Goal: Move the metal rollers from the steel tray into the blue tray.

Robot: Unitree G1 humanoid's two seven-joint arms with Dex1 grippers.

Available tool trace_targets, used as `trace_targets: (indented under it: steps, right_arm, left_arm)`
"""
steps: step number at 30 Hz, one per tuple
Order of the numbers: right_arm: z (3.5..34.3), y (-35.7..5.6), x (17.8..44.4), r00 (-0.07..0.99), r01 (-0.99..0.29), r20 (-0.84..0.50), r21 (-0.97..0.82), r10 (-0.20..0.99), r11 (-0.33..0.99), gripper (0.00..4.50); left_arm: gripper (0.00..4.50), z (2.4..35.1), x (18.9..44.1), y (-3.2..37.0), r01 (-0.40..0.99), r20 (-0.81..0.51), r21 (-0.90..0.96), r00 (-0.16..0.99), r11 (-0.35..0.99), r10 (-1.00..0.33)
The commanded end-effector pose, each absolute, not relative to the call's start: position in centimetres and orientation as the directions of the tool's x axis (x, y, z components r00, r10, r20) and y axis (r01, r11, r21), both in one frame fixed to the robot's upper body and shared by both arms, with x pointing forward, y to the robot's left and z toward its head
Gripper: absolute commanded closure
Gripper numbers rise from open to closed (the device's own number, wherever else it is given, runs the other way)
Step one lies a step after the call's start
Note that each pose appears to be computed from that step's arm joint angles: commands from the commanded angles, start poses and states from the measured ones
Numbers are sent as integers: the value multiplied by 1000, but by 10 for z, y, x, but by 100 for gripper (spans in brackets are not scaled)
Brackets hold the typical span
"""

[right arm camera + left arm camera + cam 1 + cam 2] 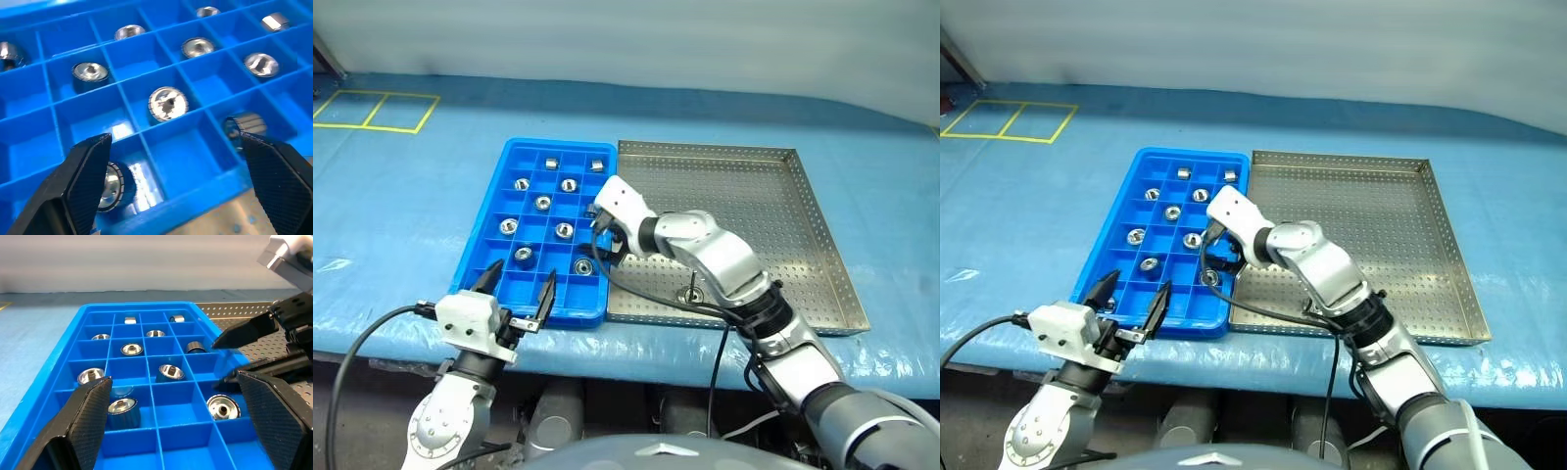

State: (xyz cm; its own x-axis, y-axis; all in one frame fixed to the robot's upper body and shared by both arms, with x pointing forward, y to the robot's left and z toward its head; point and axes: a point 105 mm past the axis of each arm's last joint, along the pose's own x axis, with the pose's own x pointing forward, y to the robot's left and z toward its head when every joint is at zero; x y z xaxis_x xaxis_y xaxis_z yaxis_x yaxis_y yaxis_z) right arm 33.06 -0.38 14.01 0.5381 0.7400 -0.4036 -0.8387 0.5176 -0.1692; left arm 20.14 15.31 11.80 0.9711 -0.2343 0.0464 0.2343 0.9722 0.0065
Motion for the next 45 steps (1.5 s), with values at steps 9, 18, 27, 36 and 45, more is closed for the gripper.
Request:
trace_targets:
  steps: [9,18,27,36,45]
  right_arm:
    - [141,-73,307,661,-696,-493,-122,566,708,5]
    - [113,-92,279,639,-643,-593,-63,489,764,5]
    - [89,-95,264,585,-639,-660,-17,471,769,5]
    - [76,-94,261,555,-646,-689,-3,467,764,191]
    - [89,-82,275,584,-671,-632,-21,510,741,279]
  left_arm:
    - [0,120,216,136,369,65,-21,928,929,-367]
    - [0,119,222,132,421,58,-21,906,907,-419]
    - [0,119,221,131,432,53,-24,901,902,-430]
    - [0,117,218,130,430,40,-23,902,902,-429]
    - [0,113,201,122,514,-22,-15,857,858,-514]
